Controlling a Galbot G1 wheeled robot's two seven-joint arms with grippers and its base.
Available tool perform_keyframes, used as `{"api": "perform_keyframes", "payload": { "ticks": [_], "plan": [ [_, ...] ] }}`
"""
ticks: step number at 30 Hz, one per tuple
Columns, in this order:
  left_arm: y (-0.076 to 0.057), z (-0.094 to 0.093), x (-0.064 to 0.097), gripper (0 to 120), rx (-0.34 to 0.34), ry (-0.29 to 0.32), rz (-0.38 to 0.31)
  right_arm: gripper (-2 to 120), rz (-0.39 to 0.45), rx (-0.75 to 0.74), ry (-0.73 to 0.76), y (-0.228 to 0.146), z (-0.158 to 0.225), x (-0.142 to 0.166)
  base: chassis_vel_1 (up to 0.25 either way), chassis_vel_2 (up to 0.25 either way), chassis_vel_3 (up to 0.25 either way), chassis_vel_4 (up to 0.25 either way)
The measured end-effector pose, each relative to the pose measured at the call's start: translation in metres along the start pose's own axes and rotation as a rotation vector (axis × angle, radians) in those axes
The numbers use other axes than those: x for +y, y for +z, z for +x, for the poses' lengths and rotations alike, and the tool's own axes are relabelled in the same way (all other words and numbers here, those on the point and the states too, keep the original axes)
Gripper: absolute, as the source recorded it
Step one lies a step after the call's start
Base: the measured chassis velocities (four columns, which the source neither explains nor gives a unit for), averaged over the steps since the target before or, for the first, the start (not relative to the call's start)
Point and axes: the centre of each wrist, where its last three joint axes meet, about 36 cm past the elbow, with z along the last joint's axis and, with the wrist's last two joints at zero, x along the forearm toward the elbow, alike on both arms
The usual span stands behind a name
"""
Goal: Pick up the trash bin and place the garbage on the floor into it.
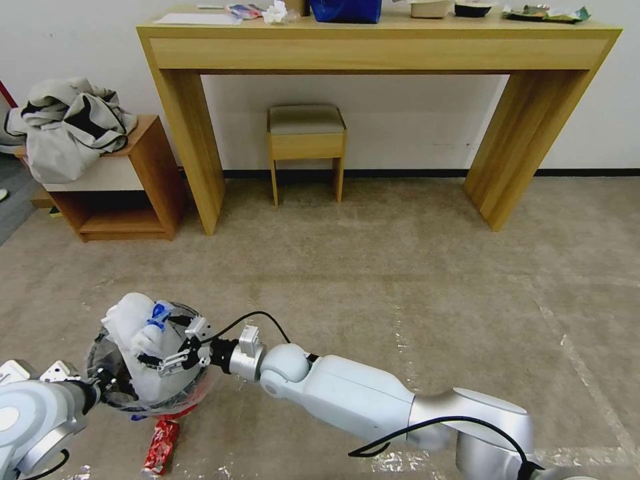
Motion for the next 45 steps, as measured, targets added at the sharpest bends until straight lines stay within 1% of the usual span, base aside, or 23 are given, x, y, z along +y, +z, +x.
{"api": "perform_keyframes", "payload": {
  "ticks": [8, 15, 25, 30, 33, 34, 35, 36, 37, 39, 40, 43, 45],
  "plan": [
    [-0.003, -0.004, 0.000, 0, -0.001, -0.005, 0.003, 100, 0.019, -0.011, -0.006, -0.016, 0.007, -0.005, 0.000, 0.000, 0.000, 0.000],
    [-0.003, -0.004, 0.000, 0, 0.000, -0.005, 0.002, 100, 0.021, -0.008, -0.005, -0.016, 0.009, -0.006, 0.000, 0.000, 0.000, 0.000],
    [0.000, -0.001, -0.002, 0, -0.001, 0.003, -0.001, 100, 0.012, 0.030, 0.000, 0.003, 0.013, -0.002, 0.000, 0.000, 0.000, 0.000],
    [0.002, 0.000, -0.003, 0, 0.000, 0.003, -0.002, 100, 0.025, 0.059, -0.008, 0.013, 0.013, 0.001, 0.000, 0.000, 0.000, 0.000],
    [0.004, 0.000, -0.003, 0, 0.003, 0.004, -0.002, 100, 0.086, 0.090, 0.003, 0.020, 0.009, 0.001, 0.000, 0.000, 0.000, 0.000],
    [0.004, 0.000, -0.003, 0, 0.003, 0.004, -0.002, 100, 0.086, 0.090, 0.003, 0.020, 0.009, 0.001, 0.000, 0.000, 0.000, 0.000],
    [0.005, 0.000, -0.003, 0, 0.004, 0.004, -0.002, 100, 0.122, 0.097, 0.006, 0.022, 0.006, -0.001, 0.000, 0.000, 0.000, 0.000],
    [0.005, 0.000, -0.003, 0, 0.004, 0.004, -0.002, 100, 0.122, 0.097, 0.006, 0.022, 0.006, -0.001, 0.000, 0.000, 0.000, 0.000],
    [0.005, -0.001, -0.003, 0, 0.005, 0.005, -0.002, 100, 0.165, 0.102, 0.008, 0.022, 0.003, -0.004, 0.000, 0.000, 0.000, 0.000],
    [0.005, 0.000, -0.003, 0, 0.005, 0.006, -0.003, 100, 0.277, 0.094, 0.020, 0.018, -0.010, -0.014, 0.000, 0.000, 0.000, 0.000],
    [0.005, 0.000, -0.003, 0, 0.005, 0.006, -0.003, 100, 0.277, 0.094, 0.020, 0.018, -0.010, -0.014, 0.000, 0.000, 0.000, 0.000],
    [0.006, -0.001, -0.003, 0, 0.006, 0.005, -0.005, 100, 0.323, 0.069, 0.027, 0.012, -0.021, -0.019, 0.000, 0.000, 0.000, 0.000],
    [0.006, -0.001, -0.003, 0, 0.006, 0.004, -0.005, 100, 0.339, 0.056, 0.031, 0.009, -0.025, -0.021, 0.000, 0.000, 0.000, 0.000]
  ]
}}
